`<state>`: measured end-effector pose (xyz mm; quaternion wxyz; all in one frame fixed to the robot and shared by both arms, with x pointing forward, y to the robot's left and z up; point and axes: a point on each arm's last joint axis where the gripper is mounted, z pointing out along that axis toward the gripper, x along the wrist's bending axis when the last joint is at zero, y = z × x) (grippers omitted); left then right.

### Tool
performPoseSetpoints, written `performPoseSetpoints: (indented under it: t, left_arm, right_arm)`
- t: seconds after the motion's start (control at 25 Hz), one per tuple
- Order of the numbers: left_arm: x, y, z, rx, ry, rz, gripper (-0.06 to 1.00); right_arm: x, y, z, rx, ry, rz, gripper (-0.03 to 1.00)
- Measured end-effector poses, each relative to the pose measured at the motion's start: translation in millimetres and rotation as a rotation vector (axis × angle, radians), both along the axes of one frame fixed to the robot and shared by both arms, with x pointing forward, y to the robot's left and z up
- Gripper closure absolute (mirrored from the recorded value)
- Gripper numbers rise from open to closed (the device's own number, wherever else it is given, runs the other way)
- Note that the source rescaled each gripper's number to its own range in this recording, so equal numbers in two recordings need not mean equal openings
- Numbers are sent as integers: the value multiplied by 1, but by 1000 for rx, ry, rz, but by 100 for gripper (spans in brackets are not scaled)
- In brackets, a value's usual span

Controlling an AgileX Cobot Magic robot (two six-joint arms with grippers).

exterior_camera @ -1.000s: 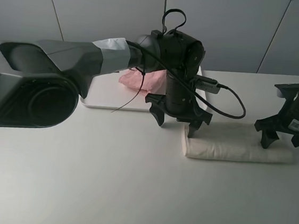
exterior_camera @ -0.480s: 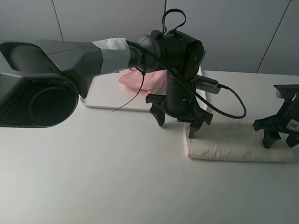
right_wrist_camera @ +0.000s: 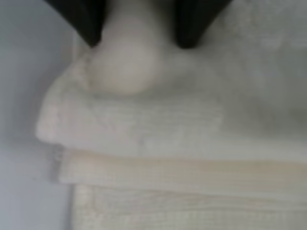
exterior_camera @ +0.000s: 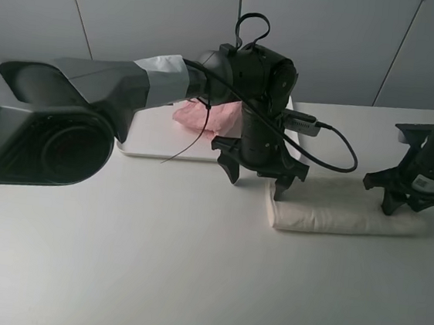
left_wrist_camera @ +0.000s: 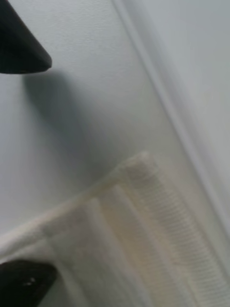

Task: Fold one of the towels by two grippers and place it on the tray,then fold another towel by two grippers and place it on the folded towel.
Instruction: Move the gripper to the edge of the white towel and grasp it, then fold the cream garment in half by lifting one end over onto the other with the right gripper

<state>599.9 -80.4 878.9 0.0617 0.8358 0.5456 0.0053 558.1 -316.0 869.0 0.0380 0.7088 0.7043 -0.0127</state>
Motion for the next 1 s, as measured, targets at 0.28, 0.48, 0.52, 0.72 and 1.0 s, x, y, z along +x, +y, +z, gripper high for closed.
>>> performPoseSetpoints:
  t: [0.28,0.48,0.52,0.72,1.0]
  left_arm:
    - [0,0,0,-1,-3,-18,-5]
    - [0,0,0,0,-3,-19,-5]
    - [0,0,0,0,-3,-19,-5]
    - [0,0,0,0,-3,-21,-5]
    - [0,0,0,2,-5,-22,-5]
  right_arm:
    - [0,4,0,28,1,0,94]
    - [-1,5,0,44,10,10,94]
    - [-1,5,0,49,13,15,94]
    - [-2,5,0,71,25,10,94]
    - [-11,9,18,112,30,-20,95]
